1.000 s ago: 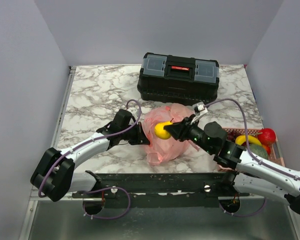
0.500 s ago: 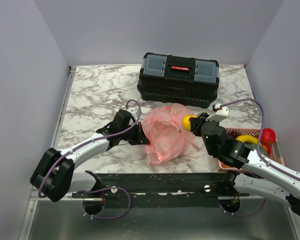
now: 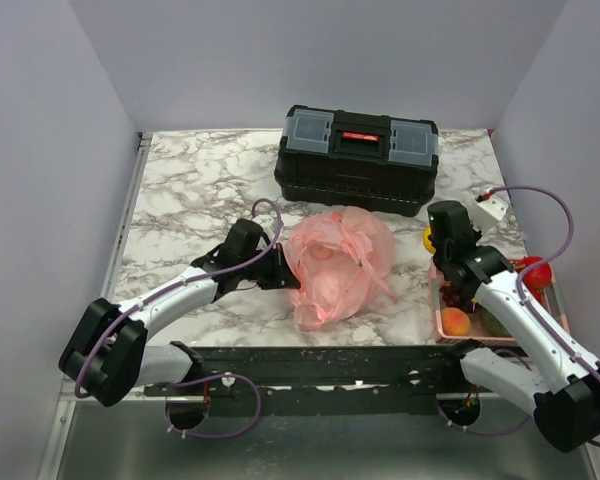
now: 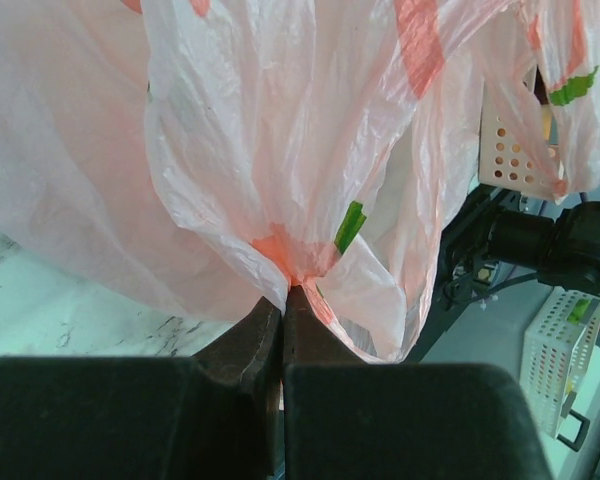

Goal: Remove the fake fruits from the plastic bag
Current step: Place the fake fruit in the bin.

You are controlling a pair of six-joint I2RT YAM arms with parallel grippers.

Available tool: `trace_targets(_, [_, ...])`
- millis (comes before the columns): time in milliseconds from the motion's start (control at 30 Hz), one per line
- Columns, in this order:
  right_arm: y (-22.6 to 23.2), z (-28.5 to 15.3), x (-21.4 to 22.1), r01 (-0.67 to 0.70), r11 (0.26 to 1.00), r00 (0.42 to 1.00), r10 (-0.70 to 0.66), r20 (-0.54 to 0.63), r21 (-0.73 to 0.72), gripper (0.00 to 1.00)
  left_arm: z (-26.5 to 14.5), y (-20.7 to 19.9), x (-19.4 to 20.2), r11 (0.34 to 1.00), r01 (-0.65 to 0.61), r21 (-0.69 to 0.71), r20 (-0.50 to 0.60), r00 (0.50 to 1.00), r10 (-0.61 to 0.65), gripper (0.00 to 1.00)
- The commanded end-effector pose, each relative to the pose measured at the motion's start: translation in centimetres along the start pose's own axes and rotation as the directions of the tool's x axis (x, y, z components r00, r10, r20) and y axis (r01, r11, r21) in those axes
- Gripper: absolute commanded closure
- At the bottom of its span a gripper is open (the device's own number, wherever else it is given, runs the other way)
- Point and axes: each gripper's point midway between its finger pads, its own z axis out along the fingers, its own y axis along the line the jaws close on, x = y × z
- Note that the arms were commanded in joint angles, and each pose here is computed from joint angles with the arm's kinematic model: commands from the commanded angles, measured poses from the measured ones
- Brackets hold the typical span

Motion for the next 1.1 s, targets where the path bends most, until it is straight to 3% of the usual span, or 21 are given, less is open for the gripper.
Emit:
trace_targets(0, [-3.8,0.2,2.2,-0.084,0.985,0.987,0.103,-0.123,0.152,0.99,-0.7,-1.3,-1.1,0.998,-0.055,0.025,0.048,0.997,0.054,1.0])
trace_targets(233, [-7.1,-1.5,3.9,-0.161,0.958,0.967,0.201,-0.158,0.236,0.99,-0.5,-1.7,-1.4,0.996,-0.075,0.044,0.048,0.996,0.073,1.0])
trace_targets(433, [-7.8,-2.1,8.6,-0.099,0.947,0.917,0.206,-0.341,0.306,0.99,-0.3,-2.6,-2.0,0.994,-0.086,0.071,0.042,0.996,0.084,1.0])
trace_targets(667, [-10.2,-3.6,5.9,-0.103,0.914,0.944,0.214,-0.251,0.393,0.99,-0.1,-3.5,-2.3,0.99,-0.082,0.112,0.032,0.996,0.079,1.0])
trace_targets(900, [-10.3,-2.3,9.0,-0.03,0.892,0.924,0.197,-0.327,0.451,0.97,0.5,-4.0,-2.6,0.987,-0.092,0.134,0.004,0.996,0.092,1.0])
trace_targets(1067, [-10.1,-2.2,10.2,-0.1,0.893,0.91,0.26,-0.322,0.438,0.91,0.8,-3.9,-2.6,0.988,-0.083,0.128,-0.015,0.996,0.086,1.0])
